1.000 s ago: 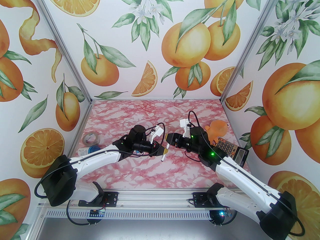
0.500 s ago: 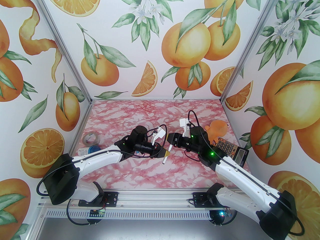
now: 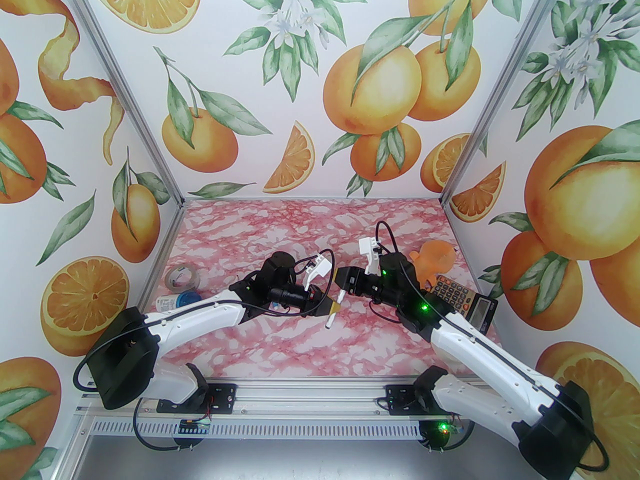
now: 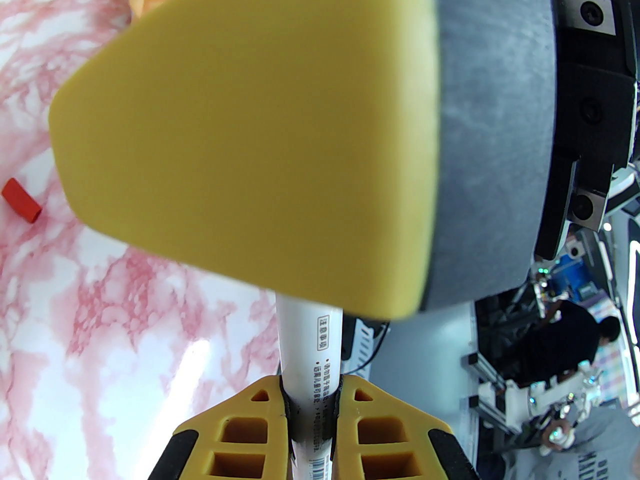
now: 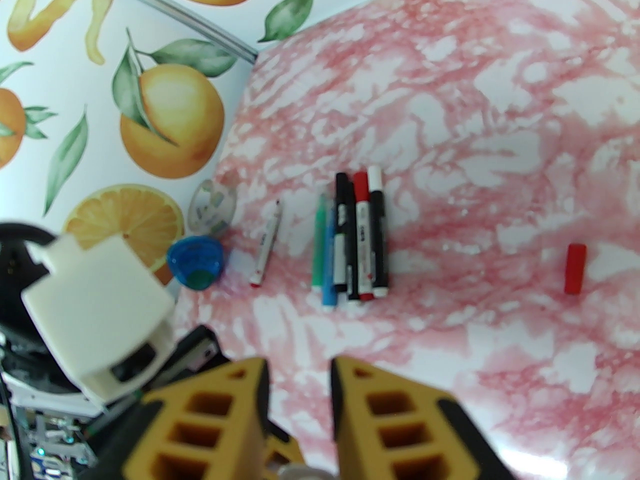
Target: Open the pen caps
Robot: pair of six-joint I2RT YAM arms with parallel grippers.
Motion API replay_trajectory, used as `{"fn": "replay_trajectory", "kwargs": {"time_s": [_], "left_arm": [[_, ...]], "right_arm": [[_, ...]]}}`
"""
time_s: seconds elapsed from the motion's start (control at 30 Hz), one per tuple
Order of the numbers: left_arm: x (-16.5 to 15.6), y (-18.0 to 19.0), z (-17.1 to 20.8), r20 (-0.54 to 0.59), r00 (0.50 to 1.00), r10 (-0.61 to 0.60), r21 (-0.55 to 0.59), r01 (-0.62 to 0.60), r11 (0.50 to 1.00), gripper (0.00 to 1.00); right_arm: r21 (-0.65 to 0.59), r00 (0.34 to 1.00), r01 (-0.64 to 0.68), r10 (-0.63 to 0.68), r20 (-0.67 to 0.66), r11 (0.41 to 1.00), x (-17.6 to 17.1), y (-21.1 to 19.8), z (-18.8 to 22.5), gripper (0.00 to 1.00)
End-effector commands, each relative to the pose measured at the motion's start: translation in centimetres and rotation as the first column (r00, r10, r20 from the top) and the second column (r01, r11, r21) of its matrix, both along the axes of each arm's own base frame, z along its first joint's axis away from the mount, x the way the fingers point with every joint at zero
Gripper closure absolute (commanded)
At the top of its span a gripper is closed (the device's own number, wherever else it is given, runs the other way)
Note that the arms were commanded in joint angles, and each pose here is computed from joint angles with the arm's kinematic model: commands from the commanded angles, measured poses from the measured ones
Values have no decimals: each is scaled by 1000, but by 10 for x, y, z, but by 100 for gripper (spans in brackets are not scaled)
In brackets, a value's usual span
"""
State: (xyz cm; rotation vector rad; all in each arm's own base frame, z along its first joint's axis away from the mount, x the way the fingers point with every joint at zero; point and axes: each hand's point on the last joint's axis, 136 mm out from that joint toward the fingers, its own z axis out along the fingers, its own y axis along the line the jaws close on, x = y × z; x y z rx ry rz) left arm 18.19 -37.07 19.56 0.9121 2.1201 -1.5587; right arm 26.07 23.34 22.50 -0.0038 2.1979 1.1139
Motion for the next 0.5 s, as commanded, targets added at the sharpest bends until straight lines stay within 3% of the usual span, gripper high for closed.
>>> {"fn": "replay_trajectory", "kwargs": {"time_s": [0.0, 0.27, 0.47], "left_arm": [[-1, -4, 17, 34, 999, -15, -47, 17, 999, 88], [-2, -3, 17, 37, 999, -11, -48, 13, 999, 87], [-1, -4, 15, 32, 999, 6, -65, -4, 998, 66]], "right_arm": [[-15, 1000, 2, -2, 14, 1000, 1, -2, 3, 76], [-11, 1000, 16, -15, 27, 1000, 2, -4, 8, 85], [25, 999, 17, -18, 30, 1000, 3, -1, 15, 87]]}}
